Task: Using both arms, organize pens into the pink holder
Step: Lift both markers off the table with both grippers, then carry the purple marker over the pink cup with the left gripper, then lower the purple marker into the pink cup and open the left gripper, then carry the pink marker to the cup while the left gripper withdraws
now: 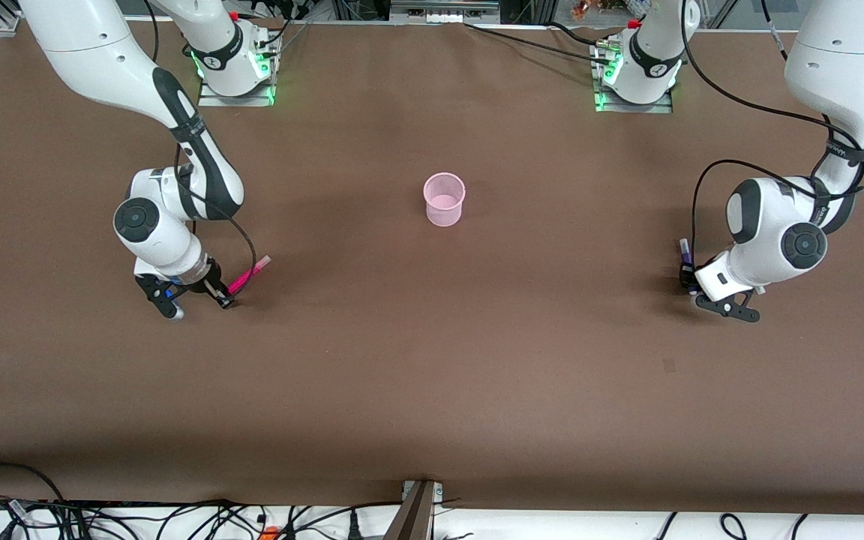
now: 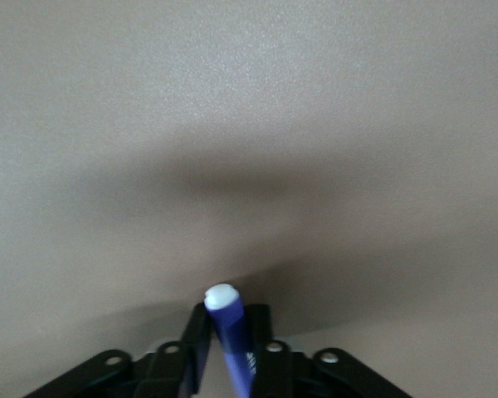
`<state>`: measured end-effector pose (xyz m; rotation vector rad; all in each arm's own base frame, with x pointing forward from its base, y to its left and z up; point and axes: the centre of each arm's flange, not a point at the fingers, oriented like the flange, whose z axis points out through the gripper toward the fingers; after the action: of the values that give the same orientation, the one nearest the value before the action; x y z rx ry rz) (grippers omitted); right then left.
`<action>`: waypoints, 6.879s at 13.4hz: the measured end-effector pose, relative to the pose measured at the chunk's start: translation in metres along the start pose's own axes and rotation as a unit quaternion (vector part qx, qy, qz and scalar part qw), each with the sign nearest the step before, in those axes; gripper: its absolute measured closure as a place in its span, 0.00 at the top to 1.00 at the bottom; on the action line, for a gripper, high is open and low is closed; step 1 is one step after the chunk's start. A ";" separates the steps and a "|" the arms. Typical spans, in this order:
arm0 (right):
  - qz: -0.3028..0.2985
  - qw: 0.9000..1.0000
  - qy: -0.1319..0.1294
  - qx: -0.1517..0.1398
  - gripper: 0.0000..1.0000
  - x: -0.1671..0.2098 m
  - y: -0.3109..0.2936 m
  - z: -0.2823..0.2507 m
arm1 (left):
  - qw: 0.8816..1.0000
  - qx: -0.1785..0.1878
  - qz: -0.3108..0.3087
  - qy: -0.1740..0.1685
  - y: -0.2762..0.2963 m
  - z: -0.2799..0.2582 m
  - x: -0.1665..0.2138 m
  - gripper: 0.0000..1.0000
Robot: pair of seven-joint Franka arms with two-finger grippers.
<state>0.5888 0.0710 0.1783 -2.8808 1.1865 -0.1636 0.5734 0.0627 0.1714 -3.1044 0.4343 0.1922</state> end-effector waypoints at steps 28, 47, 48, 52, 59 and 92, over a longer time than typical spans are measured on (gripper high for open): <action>0.016 0.994 -0.058 -0.089 0.18 -0.059 -0.099 -0.125 | 0.656 -0.446 0.525 0.309 0.364 -0.156 0.058 0.18; 0.016 0.993 -0.061 -0.103 0.18 -0.058 -0.095 -0.124 | 0.638 -0.448 0.509 0.364 0.451 -0.074 0.003 0.77; 0.018 0.992 -0.061 -0.104 0.18 -0.058 -0.095 -0.125 | 0.652 -0.452 0.491 0.359 0.447 -0.084 0.008 0.89; 0.028 0.990 -0.064 -0.121 0.18 -0.084 -0.112 -0.153 | 0.723 -0.456 0.436 0.283 0.434 -0.116 0.018 1.00; 0.063 0.986 -0.035 -0.153 0.18 -0.169 -0.160 -0.211 | 0.845 -0.362 0.370 0.135 0.326 -0.124 0.058 1.00; 0.006 0.944 0.310 -0.113 0.18 -0.489 -0.230 -0.146 | 0.988 0.021 -0.111 0.107 0.074 -0.398 -0.046 1.00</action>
<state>0.3900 0.5808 0.2935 -3.1179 1.3646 -1.0686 0.5577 -0.0034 0.5733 -3.1104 0.0873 -0.1492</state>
